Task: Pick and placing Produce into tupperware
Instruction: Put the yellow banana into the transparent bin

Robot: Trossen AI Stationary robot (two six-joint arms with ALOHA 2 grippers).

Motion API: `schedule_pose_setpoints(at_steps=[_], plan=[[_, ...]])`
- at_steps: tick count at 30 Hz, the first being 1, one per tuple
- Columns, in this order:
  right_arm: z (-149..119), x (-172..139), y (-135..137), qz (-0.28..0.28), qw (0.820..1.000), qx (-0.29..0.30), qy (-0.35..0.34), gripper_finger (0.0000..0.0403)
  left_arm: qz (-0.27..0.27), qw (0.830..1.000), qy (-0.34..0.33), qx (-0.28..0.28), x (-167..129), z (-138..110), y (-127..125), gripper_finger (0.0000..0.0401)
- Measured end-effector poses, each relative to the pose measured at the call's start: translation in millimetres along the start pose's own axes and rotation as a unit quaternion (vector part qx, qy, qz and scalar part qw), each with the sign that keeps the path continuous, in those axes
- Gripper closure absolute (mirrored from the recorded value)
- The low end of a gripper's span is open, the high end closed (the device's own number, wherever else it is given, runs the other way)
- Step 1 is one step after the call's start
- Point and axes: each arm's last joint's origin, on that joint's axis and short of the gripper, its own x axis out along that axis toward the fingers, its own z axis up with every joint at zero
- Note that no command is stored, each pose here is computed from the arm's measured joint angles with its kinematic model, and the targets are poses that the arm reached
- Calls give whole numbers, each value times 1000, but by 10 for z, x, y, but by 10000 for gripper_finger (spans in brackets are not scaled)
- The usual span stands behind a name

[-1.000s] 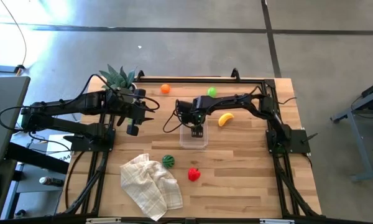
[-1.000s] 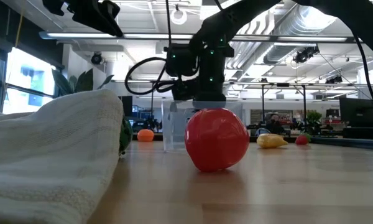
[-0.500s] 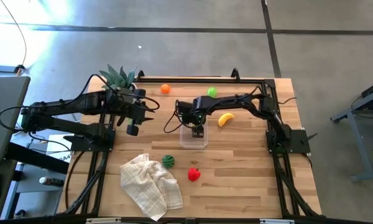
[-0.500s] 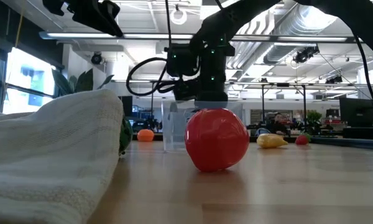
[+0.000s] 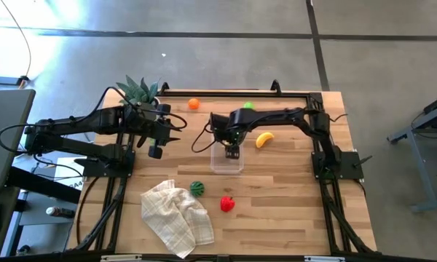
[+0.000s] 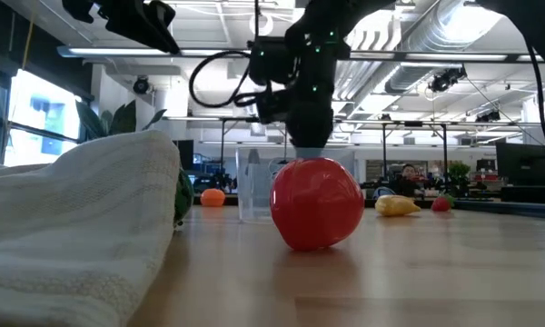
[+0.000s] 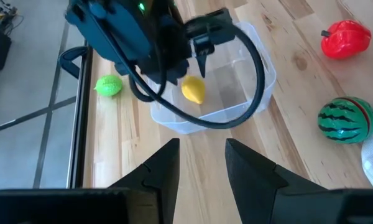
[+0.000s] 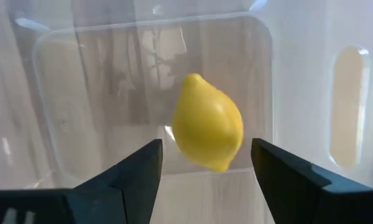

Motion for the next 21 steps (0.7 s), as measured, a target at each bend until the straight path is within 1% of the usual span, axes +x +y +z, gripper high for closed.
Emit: schedule_pose_setpoints(at_steps=[5,12,16,21], plan=[[-38,-266,10,-2,1000,10,-23,165,0,1000,0,0,0,0,0,284],[-191,-832,40,-7,998,8,-69,165,0,1000,0,0,0,0,0,284],[-341,-1156,22,-22,996,-1,-87,165,0,1000,0,0,1,0,0,284],[-550,-1404,-15,-36,996,-37,-70,165,0,1000,0,0,1,0,0,284]])
